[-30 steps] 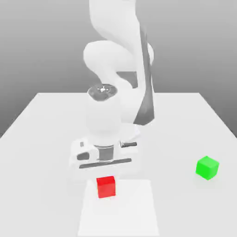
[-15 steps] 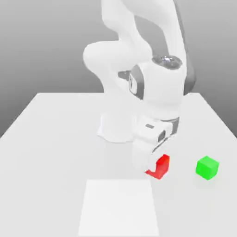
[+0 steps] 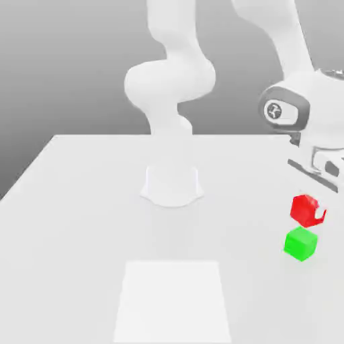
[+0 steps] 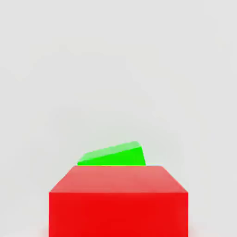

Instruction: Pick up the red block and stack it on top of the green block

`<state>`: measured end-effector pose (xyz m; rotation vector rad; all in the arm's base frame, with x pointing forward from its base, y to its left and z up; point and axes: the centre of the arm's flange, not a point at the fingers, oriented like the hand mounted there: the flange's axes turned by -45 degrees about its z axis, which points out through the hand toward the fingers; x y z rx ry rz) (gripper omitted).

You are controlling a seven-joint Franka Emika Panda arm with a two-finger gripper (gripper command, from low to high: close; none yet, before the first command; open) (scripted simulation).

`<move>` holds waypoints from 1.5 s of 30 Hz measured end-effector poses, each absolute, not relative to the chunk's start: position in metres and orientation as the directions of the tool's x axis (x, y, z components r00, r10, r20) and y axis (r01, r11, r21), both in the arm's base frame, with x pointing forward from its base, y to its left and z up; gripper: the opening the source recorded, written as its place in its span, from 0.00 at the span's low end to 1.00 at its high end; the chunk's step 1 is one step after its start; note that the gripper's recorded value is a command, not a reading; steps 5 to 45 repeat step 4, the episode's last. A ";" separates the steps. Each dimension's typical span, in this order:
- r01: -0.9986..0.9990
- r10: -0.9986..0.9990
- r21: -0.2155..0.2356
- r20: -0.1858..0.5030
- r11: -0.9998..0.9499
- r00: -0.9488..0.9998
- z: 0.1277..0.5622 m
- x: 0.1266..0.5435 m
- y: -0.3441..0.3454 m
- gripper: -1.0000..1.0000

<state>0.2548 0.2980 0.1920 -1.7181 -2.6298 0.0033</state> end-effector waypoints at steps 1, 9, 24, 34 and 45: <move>0.916 0.916 -0.002 -0.001 0.402 -0.402 0.184 0.254 0.298 1.00; 0.916 0.916 -0.002 -0.001 0.402 -0.402 0.184 0.254 0.298 1.00; 0.916 0.916 -0.002 -0.001 0.402 -0.402 0.184 0.254 0.298 1.00; 0.916 0.916 -0.002 -0.001 0.402 -0.402 0.184 0.254 0.298 1.00; 0.916 0.916 -0.002 -0.001 0.402 -0.402 0.184 0.254 0.298 1.00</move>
